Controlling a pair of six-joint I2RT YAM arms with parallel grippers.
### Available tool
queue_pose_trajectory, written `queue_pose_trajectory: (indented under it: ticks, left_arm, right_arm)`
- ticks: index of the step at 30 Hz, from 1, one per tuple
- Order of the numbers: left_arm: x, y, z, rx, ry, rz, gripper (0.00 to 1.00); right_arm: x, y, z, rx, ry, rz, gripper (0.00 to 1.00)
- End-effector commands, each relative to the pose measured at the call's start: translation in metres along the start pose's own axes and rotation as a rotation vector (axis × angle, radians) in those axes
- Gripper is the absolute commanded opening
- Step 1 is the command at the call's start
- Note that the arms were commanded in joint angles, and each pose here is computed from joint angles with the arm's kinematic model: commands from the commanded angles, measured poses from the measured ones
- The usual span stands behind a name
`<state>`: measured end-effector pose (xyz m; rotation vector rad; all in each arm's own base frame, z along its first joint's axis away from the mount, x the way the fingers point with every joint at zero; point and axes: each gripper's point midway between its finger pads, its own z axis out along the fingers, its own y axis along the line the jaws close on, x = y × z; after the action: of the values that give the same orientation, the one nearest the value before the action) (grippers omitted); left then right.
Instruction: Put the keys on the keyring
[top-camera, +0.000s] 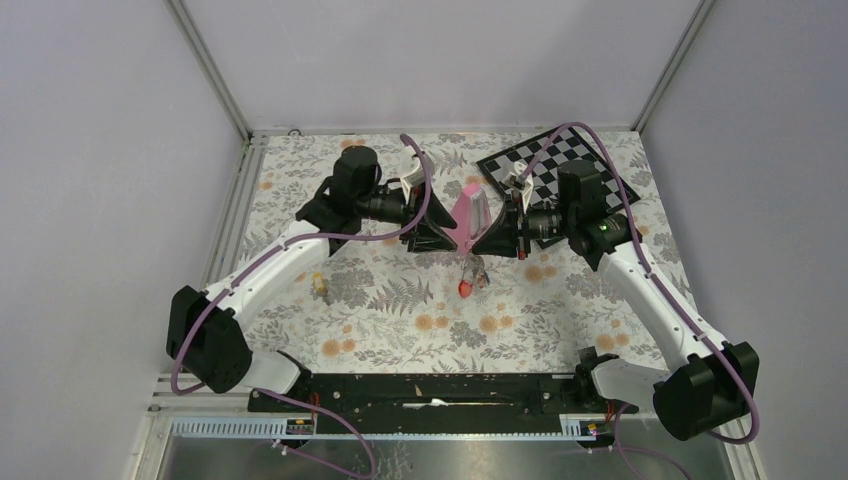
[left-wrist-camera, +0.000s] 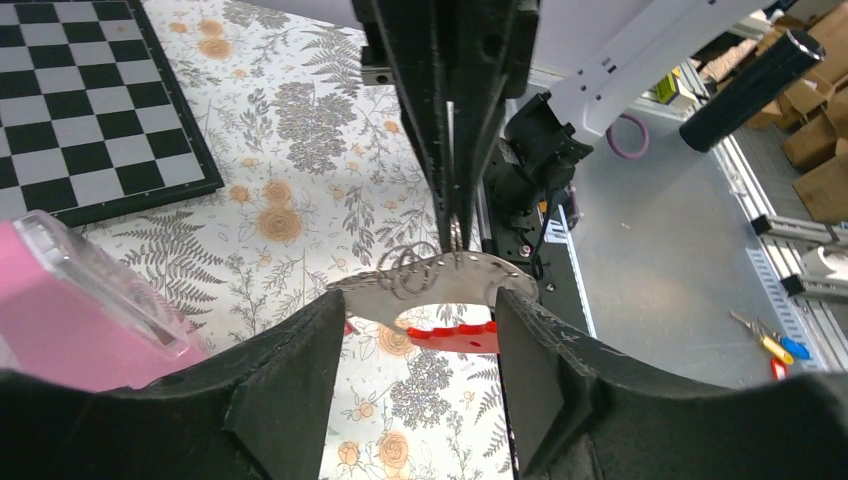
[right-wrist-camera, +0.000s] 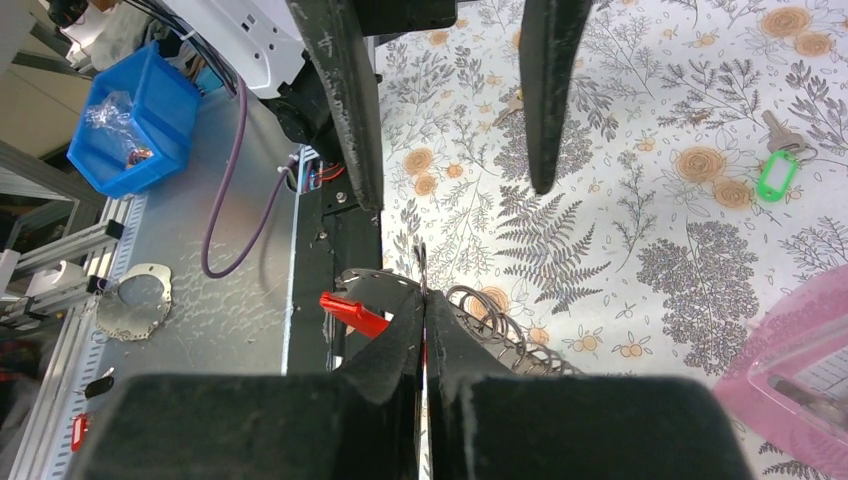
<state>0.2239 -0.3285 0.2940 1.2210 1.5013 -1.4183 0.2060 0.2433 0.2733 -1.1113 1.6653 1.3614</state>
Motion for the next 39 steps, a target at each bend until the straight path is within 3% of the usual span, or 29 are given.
queue_pose_trajectory:
  ticks: [1, 20, 27, 29, 35, 39]
  left_arm:
    - [-0.02, -0.024, -0.004, 0.087, -0.016, 0.128, 0.59]
    - [-0.021, -0.023, 0.026, 0.116, -0.009, 0.084, 0.27]
    - [-0.021, -0.022, 0.027, 0.115, -0.012, 0.077, 0.02]
    - [-0.023, -0.022, 0.028, 0.108, -0.015, 0.078, 0.0]
    - [-0.02, -0.013, 0.021, 0.026, 0.037, 0.122, 0.0]
    - [-0.018, -0.014, 0.016, -0.003, 0.076, 0.154, 0.0]
  right_arm:
    - [-0.017, 0.012, -0.004, -0.051, -0.051, -0.054, 0.0]
    - [-0.017, 0.011, -0.005, -0.064, -0.071, -0.028, 0.0]
    - [-0.013, 0.009, -0.004, -0.056, -0.066, -0.027, 0.0]
    - [-0.011, 0.008, -0.004, -0.049, -0.063, -0.033, 0.0]
    - [-0.002, 0.0, -0.009, 0.024, -0.023, -0.098, 0.14]
    - [0.003, -0.003, -0.013, 0.065, 0.014, -0.138, 0.29]
